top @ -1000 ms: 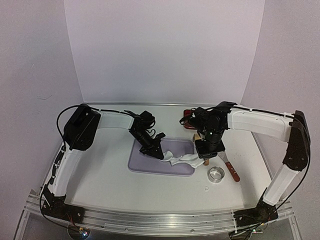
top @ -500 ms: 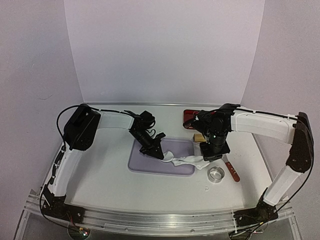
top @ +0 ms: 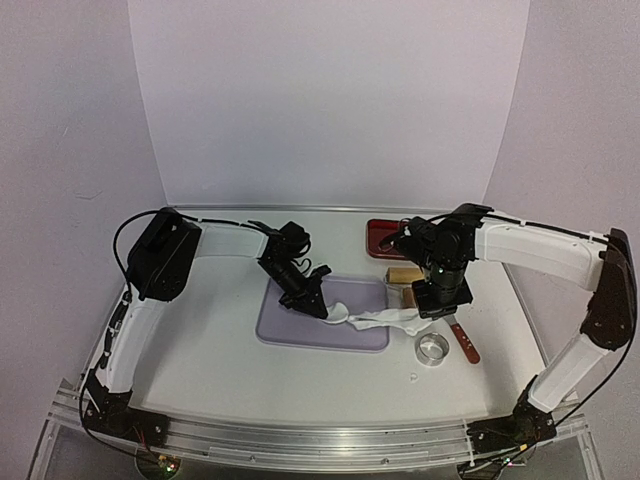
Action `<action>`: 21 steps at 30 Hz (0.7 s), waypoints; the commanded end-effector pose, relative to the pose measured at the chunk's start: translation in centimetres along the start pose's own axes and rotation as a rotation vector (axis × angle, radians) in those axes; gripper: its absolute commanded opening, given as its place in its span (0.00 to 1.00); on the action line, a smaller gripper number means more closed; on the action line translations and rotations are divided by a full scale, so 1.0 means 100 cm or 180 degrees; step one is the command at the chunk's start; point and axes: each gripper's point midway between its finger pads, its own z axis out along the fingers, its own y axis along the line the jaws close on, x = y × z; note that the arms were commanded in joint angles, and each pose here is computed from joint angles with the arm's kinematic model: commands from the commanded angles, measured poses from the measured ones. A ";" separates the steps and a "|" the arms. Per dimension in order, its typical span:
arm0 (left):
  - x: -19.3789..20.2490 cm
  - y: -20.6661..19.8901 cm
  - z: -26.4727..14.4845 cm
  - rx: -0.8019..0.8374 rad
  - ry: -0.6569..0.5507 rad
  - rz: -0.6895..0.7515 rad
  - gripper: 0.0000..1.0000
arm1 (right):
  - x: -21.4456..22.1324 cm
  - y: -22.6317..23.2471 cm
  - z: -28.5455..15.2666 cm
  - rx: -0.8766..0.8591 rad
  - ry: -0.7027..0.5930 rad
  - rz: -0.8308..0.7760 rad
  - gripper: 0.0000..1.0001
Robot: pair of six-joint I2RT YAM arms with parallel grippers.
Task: Roll out the dumpling wrappers from the dough
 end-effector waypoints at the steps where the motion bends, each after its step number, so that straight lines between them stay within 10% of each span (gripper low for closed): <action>1: 0.008 0.019 -0.001 -0.0291 0.0018 -0.0094 0.09 | 0.007 -0.026 -0.008 0.0194 -0.0010 0.0080 0.00; 21: -0.014 -0.019 -0.027 -0.0208 -0.0216 0.0135 0.22 | -0.015 -0.023 -0.011 0.0164 -0.0063 0.0200 0.00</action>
